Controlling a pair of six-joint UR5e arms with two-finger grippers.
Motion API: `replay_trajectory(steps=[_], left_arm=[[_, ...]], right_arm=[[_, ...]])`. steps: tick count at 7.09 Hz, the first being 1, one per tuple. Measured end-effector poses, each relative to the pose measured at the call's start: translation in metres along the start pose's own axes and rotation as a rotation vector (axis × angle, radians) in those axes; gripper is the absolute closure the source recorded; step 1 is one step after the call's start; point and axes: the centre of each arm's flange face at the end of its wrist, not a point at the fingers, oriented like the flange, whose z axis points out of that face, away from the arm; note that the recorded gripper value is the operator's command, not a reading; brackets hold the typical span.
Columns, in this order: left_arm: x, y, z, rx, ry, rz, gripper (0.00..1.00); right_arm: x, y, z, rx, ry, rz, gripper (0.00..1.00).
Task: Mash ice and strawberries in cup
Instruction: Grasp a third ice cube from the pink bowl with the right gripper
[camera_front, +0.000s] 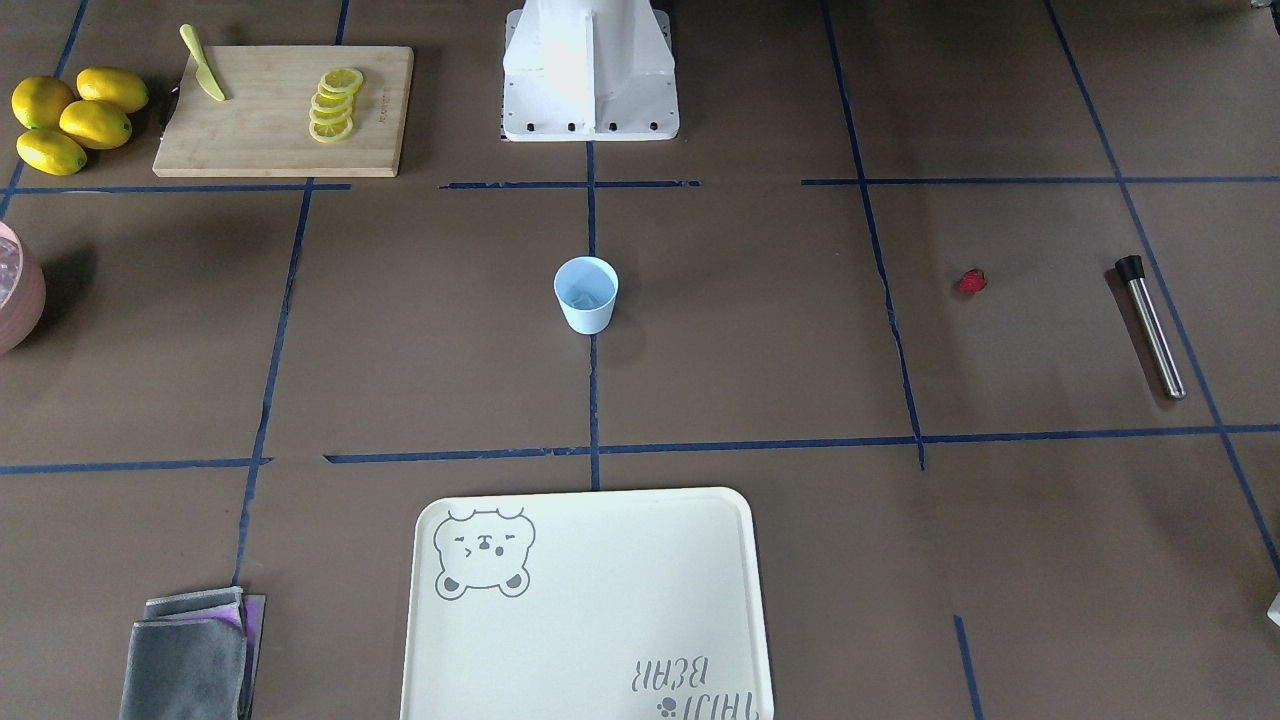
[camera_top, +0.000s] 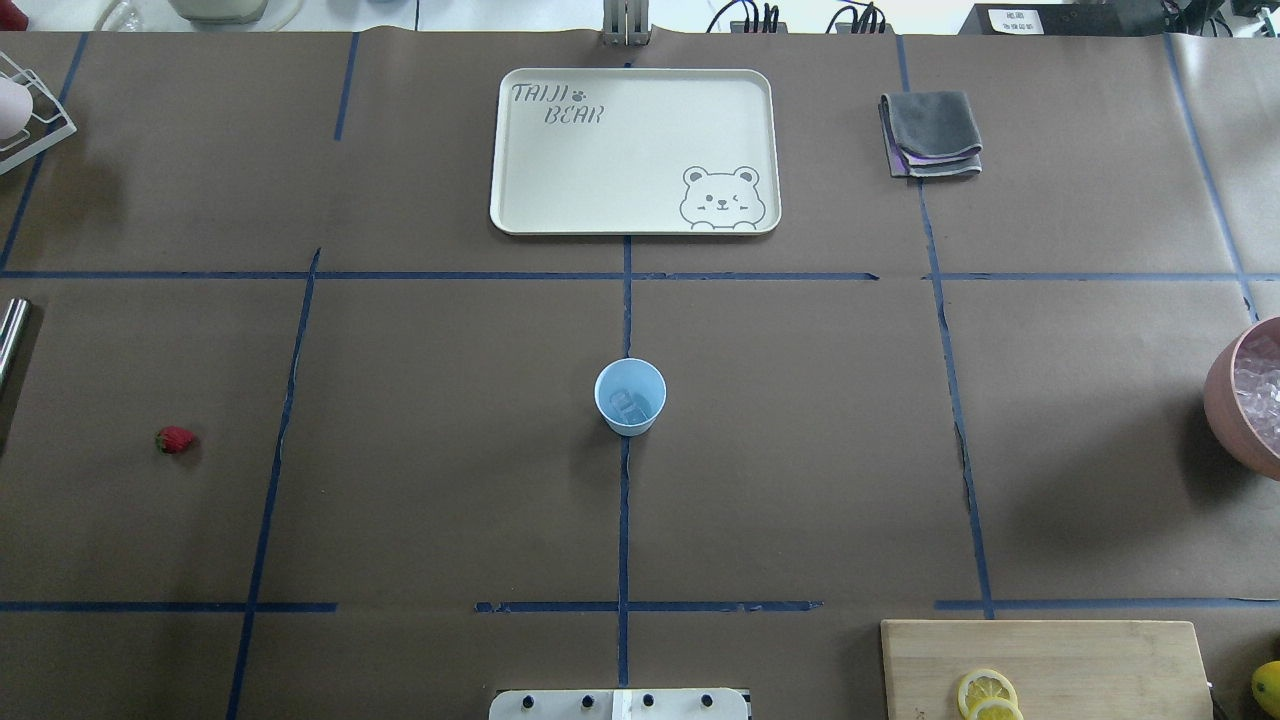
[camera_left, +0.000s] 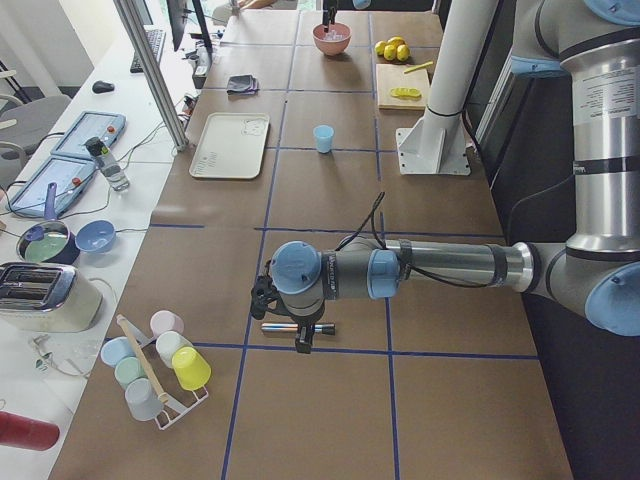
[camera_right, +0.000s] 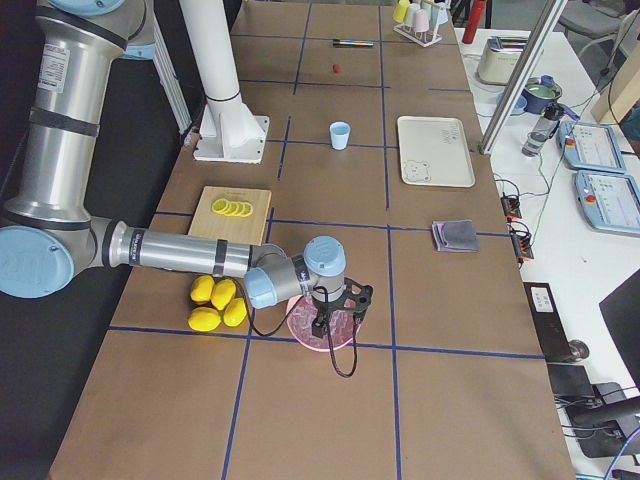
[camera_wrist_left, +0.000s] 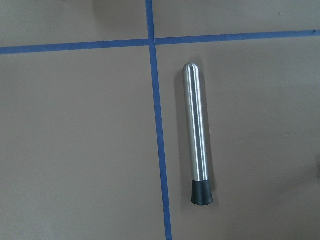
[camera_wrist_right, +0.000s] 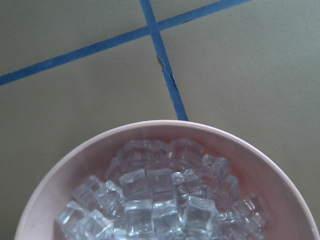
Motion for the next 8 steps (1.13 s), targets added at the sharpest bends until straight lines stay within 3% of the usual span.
replay_trajectory(steps=[4, 7, 8], left_arm=[[0.0, 0.005, 0.001, -0.002, 0.0, -0.002, 0.0], [0.0, 0.006, 0.001, -0.002, 0.0, -0.002, 0.0], [0.001, 0.006, 0.0, -0.001, 0.0, -0.001, 0.0]], right_arm=[[-0.005, 0.005, 0.01, -0.017, 0.009, 0.003, 0.15], [-0.006, 0.006, 0.014, -0.019, 0.021, 0.005, 0.68], [-0.005, 0.006, 0.014, -0.015, 0.027, 0.006, 0.77]])
